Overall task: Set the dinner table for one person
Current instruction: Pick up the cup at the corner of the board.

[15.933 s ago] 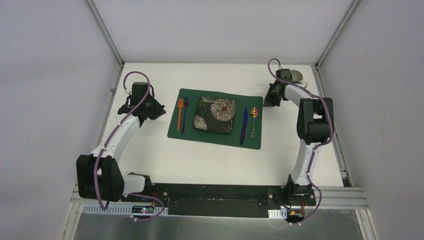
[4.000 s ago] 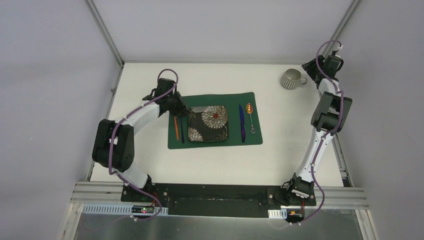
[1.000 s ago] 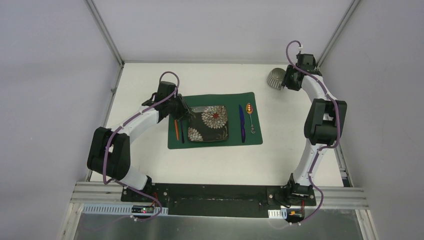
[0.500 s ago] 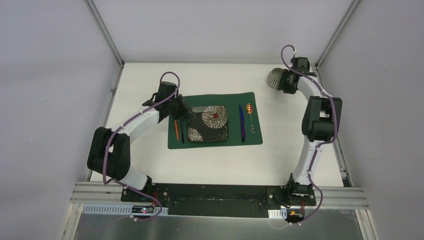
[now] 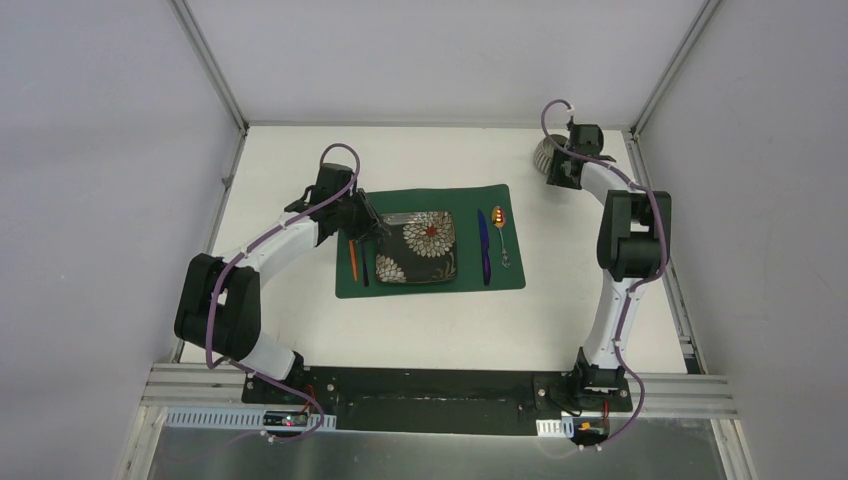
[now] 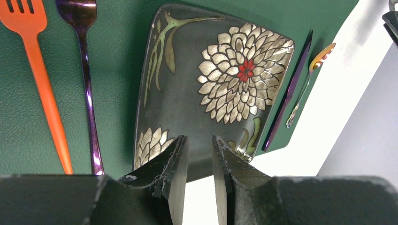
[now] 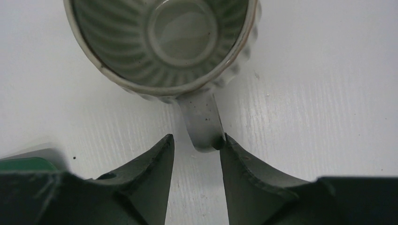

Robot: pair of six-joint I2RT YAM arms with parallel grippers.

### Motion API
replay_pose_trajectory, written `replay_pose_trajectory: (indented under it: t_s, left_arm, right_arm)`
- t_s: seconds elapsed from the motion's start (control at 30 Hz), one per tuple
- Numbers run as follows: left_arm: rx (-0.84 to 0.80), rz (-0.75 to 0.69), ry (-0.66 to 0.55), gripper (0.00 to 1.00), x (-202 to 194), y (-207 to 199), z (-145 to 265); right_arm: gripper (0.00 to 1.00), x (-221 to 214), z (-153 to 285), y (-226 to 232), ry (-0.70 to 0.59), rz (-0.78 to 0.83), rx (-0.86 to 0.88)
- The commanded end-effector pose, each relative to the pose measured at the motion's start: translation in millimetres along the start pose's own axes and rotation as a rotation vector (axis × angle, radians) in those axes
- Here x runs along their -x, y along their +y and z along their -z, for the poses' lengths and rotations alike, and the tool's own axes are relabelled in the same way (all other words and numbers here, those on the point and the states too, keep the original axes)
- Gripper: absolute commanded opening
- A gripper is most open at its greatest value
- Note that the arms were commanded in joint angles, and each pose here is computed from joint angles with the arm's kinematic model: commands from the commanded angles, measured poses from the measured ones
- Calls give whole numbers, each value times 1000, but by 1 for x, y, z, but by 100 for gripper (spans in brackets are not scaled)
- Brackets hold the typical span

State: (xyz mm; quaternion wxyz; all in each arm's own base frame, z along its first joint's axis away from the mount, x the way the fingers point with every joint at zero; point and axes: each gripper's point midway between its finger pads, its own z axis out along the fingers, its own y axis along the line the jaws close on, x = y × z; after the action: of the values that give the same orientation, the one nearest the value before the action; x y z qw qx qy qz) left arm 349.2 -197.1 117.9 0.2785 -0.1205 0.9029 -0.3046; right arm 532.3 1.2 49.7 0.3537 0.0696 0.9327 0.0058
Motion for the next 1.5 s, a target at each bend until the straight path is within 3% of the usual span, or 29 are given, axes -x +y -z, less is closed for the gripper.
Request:
replay_pose_trajectory:
  t_s: [0.0,0.23,0.57,1.17,1.33,1.47]
  left_arm:
    - [-1,-14,-24,26,6,-5,-2]
    - [3,-15,-21,26,5,-3,-4]
    - [5,-12,-13,26,5,-2,-7]
    - [3,-15,-9,26,5,-5,-9]
    - [0,-16,-6,25,5,-7,-10]
    - [0,-17,-6,25,4,-7,-10]
  right_arm:
    - [44,26,-2,0,-134,31,-30]
    - [40,32,-4,-3,-217,14,-44]
    - [45,49,1,0,-284,0,-26]
    - [42,87,37,2,-387,-13,9]
    - [29,89,38,4,-391,-16,23]
    - [4,83,32,8,-362,-24,44]
